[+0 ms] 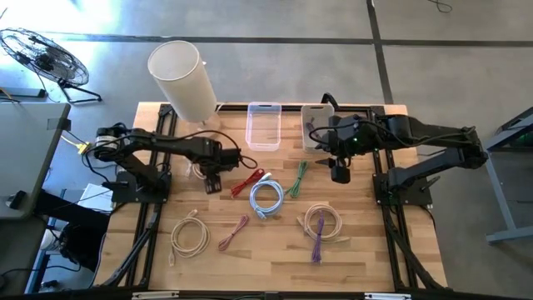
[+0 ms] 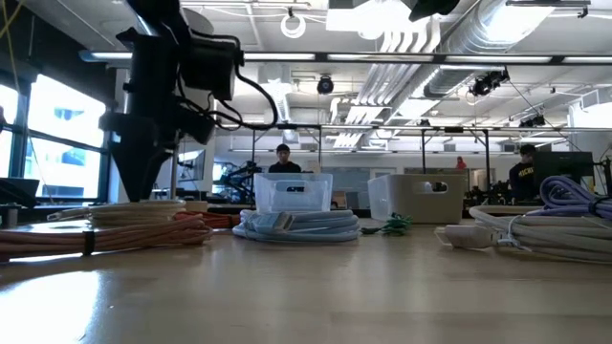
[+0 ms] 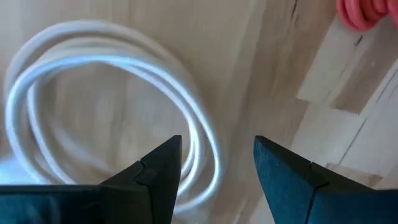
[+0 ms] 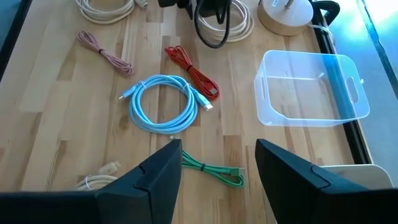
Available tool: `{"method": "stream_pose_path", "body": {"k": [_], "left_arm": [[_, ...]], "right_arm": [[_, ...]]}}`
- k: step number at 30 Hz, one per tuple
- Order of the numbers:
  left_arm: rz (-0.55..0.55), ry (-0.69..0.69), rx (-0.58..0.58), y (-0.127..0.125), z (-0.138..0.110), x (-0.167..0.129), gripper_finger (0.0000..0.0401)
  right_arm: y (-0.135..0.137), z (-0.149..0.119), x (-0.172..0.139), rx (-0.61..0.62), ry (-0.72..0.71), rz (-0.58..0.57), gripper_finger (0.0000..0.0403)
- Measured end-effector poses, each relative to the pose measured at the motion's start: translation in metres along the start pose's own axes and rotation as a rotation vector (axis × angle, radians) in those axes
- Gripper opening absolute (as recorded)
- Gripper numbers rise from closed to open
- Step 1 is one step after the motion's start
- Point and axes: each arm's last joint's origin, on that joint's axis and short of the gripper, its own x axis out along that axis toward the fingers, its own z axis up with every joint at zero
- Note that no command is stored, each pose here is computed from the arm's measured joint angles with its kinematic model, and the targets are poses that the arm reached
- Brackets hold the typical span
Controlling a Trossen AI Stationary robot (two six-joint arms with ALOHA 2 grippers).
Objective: Pick & Place USB Port
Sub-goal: Put the top light yellow hdmi cable into the transparent bin
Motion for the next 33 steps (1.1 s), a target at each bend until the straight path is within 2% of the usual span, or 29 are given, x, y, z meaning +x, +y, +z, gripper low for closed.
{"method": "stream_pose_path", "body": {"k": [3,12,20,23,26,27,33], "left_arm": [[-0.007,-0.018,0.027,-0.001,-0.001,0.007,0.0193],[0.096,0.001,0.033,0.002,-0.012,0.024,0.0193],[0.079,-0.009,0.054,0.001,-0.021,0.039,0.0187],[0.062,-0.009,0.061,0.001,-0.021,0.04,0.0141],[0.055,-0.01,0.093,0.0,-0.021,0.04,0.0046],[0.056,-0.01,0.099,0.0,-0.021,0.04,0.0028],[0.041,-0.008,0.096,0.0,-0.021,0.04,0.0012]], "right_arm": [[0.0,0.0,0.0,0.0,0.0,0.0,0.0197],[0.0,0.0,0.0,0.003,0.0,0.0,0.0197],[0.0,0.0,0.0,0.022,-0.001,0.0,0.0197],[0.0,0.0,0.0,0.029,-0.001,0.0,0.0197],[0.0,0.001,0.0,0.03,-0.005,-0.001,0.0197],[0.0,0.001,0.0,0.03,-0.008,-0.001,0.0197],[0.0,0.001,0.0,0.038,-0.01,-0.001,0.0197]]}}
